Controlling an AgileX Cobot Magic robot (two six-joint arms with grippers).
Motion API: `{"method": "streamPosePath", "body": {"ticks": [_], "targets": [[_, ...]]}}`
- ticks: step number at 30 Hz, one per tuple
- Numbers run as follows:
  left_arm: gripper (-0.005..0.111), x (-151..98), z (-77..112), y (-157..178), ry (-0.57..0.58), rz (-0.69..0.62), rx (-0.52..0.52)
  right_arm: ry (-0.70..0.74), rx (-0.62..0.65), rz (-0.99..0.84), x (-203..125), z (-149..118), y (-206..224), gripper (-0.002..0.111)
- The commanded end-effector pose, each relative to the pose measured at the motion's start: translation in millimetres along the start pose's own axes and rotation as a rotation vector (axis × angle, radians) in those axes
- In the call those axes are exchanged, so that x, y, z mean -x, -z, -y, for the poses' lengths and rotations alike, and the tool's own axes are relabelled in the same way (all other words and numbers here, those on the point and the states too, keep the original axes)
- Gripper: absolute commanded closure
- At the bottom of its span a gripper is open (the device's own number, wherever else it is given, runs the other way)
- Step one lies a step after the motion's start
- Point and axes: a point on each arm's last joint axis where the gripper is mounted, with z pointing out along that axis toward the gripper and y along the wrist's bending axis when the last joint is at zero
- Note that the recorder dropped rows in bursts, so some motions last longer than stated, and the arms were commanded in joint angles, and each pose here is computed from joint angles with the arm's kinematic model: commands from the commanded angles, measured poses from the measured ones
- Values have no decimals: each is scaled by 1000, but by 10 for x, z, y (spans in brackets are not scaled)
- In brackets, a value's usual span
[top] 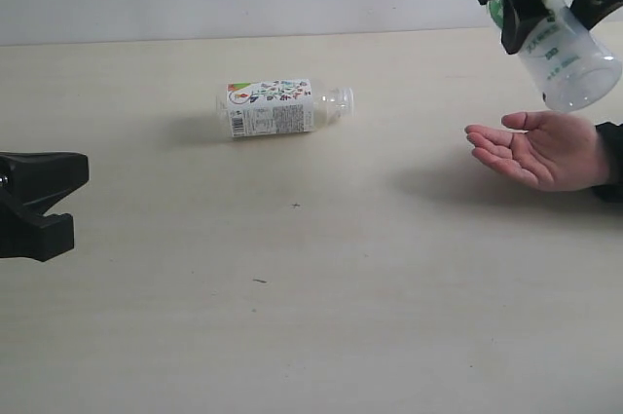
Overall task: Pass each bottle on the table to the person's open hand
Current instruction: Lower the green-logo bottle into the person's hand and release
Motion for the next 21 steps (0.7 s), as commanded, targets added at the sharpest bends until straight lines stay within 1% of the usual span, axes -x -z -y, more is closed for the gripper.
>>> {"method": "streamPosePath", "body": {"ticks": [1, 5, 13, 20, 21], "targets": [[107, -1, -6, 6, 2, 8, 4, 18, -52, -32, -79, 35, -83, 108], [107, -1, -6, 6, 2, 8, 4, 3, -55, -109, -214, 24, -262, 108], [107, -1, -6, 6, 2, 8, 4, -6, -46, -98, -366, -6, -594, 108], [107, -1, -6, 6, 2, 8, 4, -31, -38, -27, -326, -25, -758, 108], [107, -1, -6, 6, 2, 8, 4, -59, -41, -18, -300, -20, -835, 108]]}}
